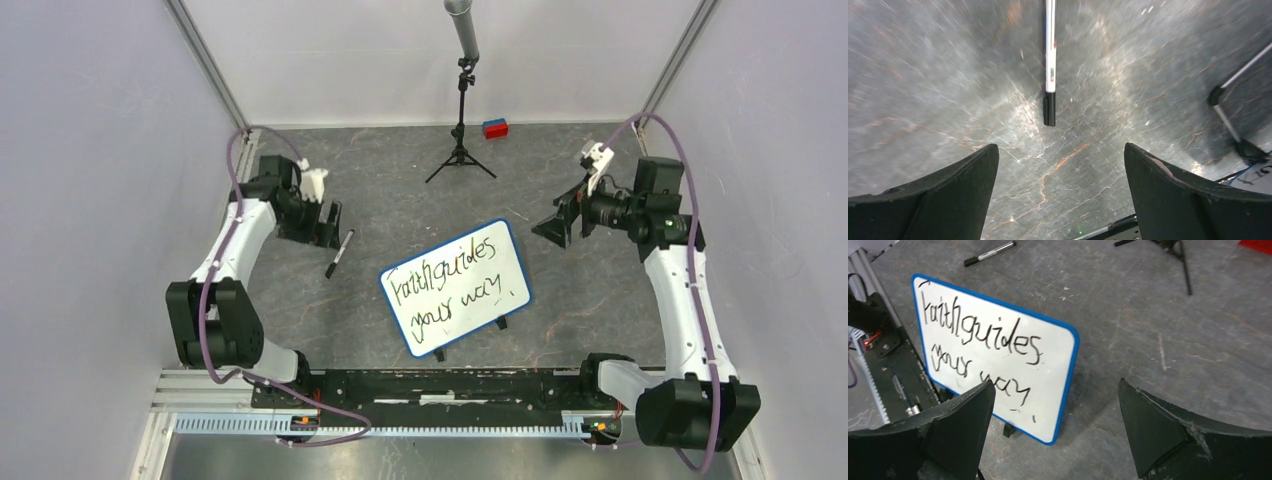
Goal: Write a sentence on the whiteboard
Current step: Reset both arms
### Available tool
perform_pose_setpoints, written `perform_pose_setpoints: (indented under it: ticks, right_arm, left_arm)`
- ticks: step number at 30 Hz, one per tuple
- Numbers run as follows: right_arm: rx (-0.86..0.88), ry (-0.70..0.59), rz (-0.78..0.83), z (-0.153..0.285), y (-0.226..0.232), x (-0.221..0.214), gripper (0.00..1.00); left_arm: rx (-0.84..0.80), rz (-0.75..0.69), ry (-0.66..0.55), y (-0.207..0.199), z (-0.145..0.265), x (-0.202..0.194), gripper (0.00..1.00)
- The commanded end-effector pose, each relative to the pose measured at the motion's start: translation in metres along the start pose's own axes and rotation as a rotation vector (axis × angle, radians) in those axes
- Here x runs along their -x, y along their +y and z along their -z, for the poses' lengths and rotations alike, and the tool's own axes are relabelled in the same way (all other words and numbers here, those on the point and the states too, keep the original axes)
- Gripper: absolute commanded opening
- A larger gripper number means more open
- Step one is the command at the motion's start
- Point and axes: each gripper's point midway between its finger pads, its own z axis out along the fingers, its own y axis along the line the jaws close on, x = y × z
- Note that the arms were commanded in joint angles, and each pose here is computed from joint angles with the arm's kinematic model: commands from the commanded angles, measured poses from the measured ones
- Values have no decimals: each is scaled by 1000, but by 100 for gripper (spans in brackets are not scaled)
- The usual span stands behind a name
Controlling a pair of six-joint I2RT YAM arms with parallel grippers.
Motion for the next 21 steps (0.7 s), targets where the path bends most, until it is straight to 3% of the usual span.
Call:
perform_pose_setpoints:
  ticks: [1, 10, 14, 21]
  right_arm:
    - [-88, -2, 88, 18, -25, 28, 98]
    - [-259, 40, 57, 65, -103, 22, 98]
    - [-296, 81, -17, 77, -132, -13, 98]
    - [-318, 177, -61, 74, -147, -70, 98]
  left_arm:
    - [-20, -85, -154, -9, 63, 45, 100]
    - [16, 52, -385, 27, 134, 95, 100]
    - [28, 136, -367, 52, 124, 83, 100]
    - [16, 212, -359, 58, 98, 58, 100]
